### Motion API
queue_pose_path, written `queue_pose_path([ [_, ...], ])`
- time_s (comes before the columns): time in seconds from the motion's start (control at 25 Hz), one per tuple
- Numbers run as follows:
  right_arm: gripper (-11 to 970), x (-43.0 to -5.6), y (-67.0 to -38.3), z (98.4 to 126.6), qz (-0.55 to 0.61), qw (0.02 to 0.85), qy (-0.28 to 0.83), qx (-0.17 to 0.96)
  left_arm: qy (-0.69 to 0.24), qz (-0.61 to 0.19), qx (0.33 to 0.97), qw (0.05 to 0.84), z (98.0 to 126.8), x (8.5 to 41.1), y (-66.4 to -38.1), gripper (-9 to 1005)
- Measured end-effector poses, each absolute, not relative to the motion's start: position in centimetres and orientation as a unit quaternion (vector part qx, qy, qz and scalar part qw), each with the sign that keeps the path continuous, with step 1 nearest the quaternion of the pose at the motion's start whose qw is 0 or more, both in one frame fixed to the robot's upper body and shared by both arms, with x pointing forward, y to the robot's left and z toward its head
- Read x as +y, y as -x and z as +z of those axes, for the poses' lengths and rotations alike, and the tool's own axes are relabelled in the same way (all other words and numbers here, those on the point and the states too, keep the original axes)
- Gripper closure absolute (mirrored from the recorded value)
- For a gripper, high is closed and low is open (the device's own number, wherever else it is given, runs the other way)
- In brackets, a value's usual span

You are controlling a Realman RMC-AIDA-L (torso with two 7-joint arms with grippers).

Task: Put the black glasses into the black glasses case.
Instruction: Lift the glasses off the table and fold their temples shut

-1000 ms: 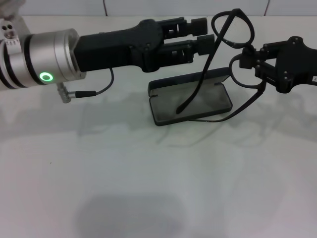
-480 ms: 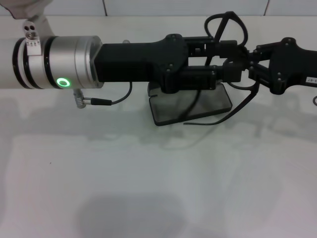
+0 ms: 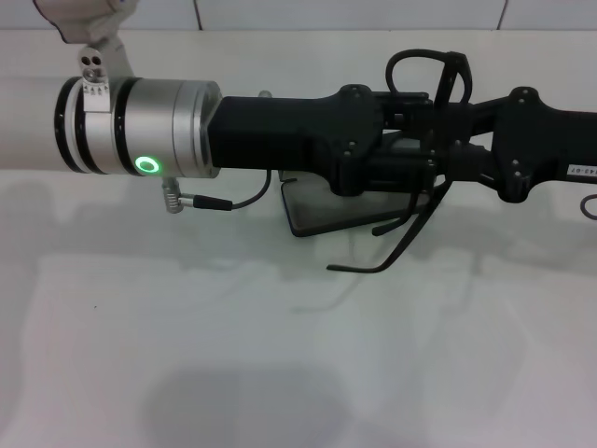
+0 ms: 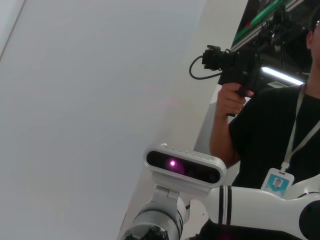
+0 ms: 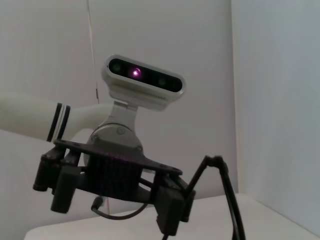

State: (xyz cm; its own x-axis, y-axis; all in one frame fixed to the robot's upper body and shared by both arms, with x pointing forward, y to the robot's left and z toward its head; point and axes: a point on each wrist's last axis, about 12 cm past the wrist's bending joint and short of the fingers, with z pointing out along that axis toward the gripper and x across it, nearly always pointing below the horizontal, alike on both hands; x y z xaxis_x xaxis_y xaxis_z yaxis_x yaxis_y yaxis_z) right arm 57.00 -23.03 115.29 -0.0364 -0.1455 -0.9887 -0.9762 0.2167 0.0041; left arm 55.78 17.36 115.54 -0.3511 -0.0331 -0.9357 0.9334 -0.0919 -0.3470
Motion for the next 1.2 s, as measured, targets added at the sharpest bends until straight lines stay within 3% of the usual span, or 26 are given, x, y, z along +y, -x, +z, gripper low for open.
queue_pose_path([
  [0.92,861,-23.6,-57.0,115.3,0.423,0.493,0.468,0.599,-0.378,-0.595,0.554,0.443,115.7,17.4,-56.8,376],
  [1.2,862,-26.1,-57.4,116.0,0.412,0.532,0.426,0.604,-0.374,-0.597,0.545,0.454,116.1,19.9,-56.5,377],
])
